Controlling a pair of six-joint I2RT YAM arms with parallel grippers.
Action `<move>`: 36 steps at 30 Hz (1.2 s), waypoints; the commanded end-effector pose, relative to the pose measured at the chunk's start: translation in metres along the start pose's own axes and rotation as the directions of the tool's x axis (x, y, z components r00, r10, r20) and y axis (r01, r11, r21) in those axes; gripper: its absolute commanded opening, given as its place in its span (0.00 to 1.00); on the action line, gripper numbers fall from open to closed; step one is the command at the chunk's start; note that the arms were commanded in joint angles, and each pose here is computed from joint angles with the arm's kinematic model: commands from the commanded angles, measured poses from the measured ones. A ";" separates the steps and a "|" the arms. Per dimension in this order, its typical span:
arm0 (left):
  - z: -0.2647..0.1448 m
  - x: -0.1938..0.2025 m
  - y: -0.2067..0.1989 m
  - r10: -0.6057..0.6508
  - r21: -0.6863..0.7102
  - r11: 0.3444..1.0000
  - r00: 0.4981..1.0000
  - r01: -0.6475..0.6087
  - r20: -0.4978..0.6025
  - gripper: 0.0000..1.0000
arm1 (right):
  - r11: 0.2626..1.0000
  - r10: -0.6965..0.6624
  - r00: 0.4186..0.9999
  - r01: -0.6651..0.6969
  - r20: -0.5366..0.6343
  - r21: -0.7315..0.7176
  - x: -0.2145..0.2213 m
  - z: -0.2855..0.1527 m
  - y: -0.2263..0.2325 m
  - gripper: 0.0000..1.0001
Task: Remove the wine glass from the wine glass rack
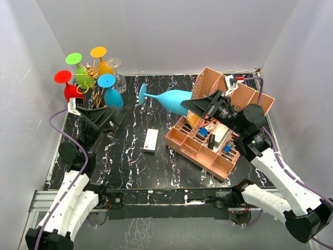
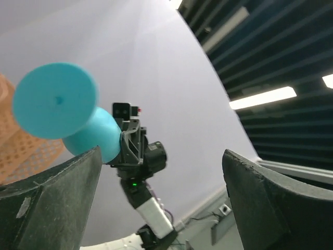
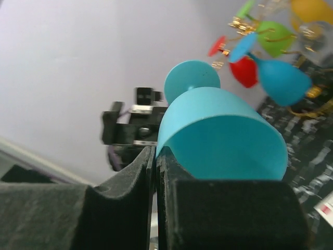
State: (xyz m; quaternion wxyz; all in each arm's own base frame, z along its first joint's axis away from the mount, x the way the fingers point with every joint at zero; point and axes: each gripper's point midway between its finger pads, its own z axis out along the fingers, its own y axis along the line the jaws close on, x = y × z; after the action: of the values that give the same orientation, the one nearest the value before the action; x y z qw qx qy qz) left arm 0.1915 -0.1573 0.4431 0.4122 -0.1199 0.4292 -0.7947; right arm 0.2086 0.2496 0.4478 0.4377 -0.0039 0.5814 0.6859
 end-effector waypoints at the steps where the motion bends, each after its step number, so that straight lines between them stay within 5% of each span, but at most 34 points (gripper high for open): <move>1: -0.014 -0.019 0.060 0.140 -0.355 0.929 0.987 -0.103 0.080 0.97 | 0.933 -0.181 0.978 0.203 -0.100 0.297 0.009 -0.014 -0.067 0.08; 12: -0.048 -0.048 0.071 0.397 -0.718 0.650 0.917 -0.247 0.044 0.97 | 0.844 -0.226 0.838 0.423 -0.497 0.330 0.043 -0.002 -0.126 0.08; 20: -0.050 -0.050 0.060 0.446 -0.745 0.594 0.895 -0.303 -0.009 0.97 | 0.654 -0.258 0.705 0.630 -0.660 0.418 0.039 0.034 -0.175 0.08; 36: -0.059 -0.055 0.039 0.536 -0.777 0.465 0.834 -0.425 -0.135 0.97 | 0.321 -0.228 0.571 0.808 -0.788 0.493 0.000 0.079 -0.283 0.08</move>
State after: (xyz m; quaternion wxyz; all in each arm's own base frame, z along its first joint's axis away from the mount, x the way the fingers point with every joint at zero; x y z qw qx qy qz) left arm 0.2217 -0.1030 0.3789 0.5297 -0.2242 0.7141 -0.3990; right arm 0.3913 0.3064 0.2224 0.3409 -0.2171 0.9041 0.1388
